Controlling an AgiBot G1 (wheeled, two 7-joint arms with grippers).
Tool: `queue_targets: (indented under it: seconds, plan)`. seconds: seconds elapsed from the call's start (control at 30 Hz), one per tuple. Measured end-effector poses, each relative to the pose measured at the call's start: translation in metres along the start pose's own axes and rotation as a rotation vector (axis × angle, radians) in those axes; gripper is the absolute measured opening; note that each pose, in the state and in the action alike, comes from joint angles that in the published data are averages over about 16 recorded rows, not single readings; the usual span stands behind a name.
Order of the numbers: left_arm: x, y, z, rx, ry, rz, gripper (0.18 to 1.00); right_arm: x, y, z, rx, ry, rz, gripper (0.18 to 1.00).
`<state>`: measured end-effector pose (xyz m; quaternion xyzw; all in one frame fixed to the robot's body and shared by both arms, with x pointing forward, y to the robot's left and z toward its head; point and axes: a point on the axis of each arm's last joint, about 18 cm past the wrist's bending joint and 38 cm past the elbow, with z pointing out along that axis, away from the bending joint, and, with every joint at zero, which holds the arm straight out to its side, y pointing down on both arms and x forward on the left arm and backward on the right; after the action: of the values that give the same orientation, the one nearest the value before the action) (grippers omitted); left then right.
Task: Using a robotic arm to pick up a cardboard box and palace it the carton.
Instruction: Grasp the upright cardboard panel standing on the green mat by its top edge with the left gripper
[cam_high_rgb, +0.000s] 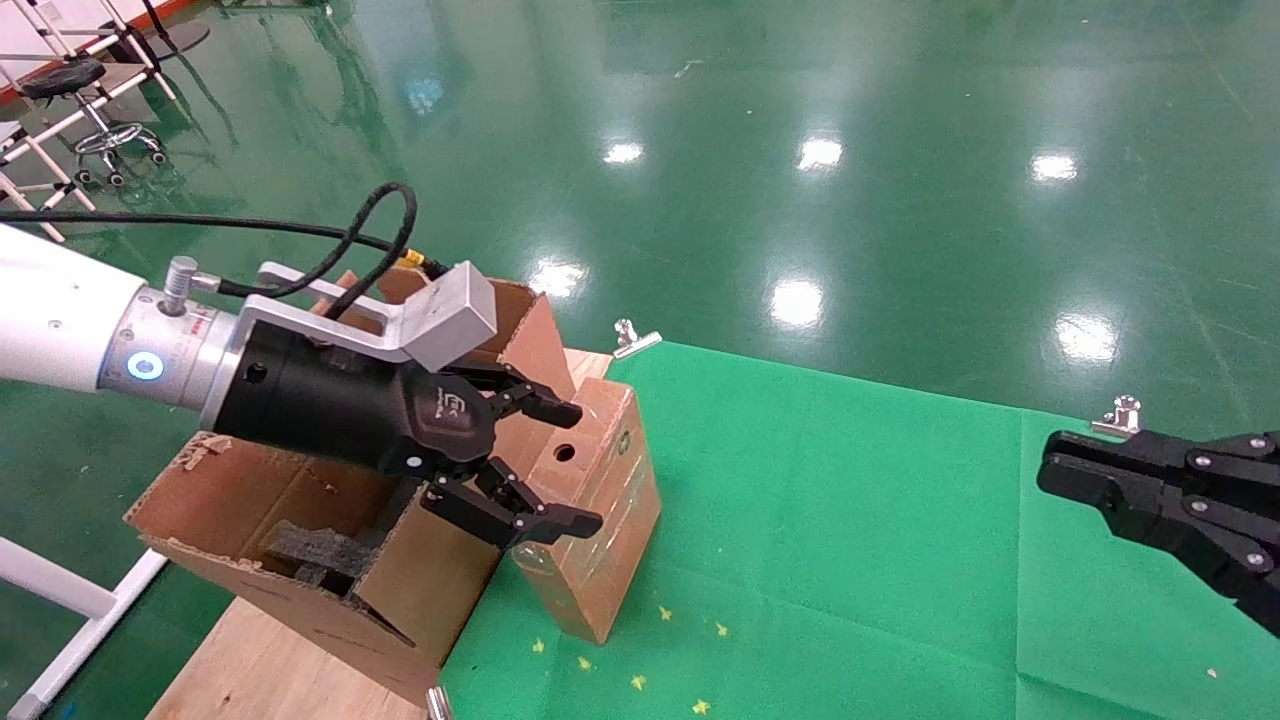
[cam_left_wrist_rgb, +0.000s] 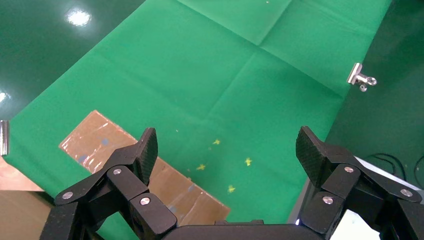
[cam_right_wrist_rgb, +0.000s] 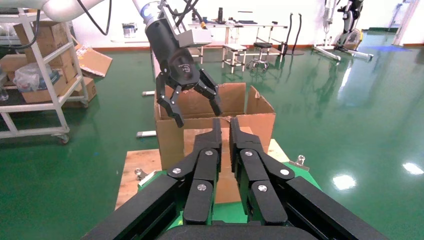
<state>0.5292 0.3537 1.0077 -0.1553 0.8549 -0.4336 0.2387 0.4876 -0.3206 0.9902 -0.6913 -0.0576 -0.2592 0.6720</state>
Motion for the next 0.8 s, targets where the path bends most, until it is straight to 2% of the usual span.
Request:
queue_targets:
  seconds: [0.27, 0.53, 0.8]
  plan:
    - [-0.014, -0.006, 0.006, -0.075, -0.047, -0.108, 1.001, 0.0, 0.0, 0.0, 0.0, 0.0, 0.0, 0.207]
    - [-0.033, -0.022, 0.019, -0.179, -0.107, -0.239, 1.001, 0.0, 0.0, 0.0, 0.0, 0.0, 0.0, 0.192]
    - [-0.044, -0.029, 0.037, -0.273, -0.125, -0.31, 1.001, 0.0, 0.0, 0.0, 0.0, 0.0, 0.0, 0.191]
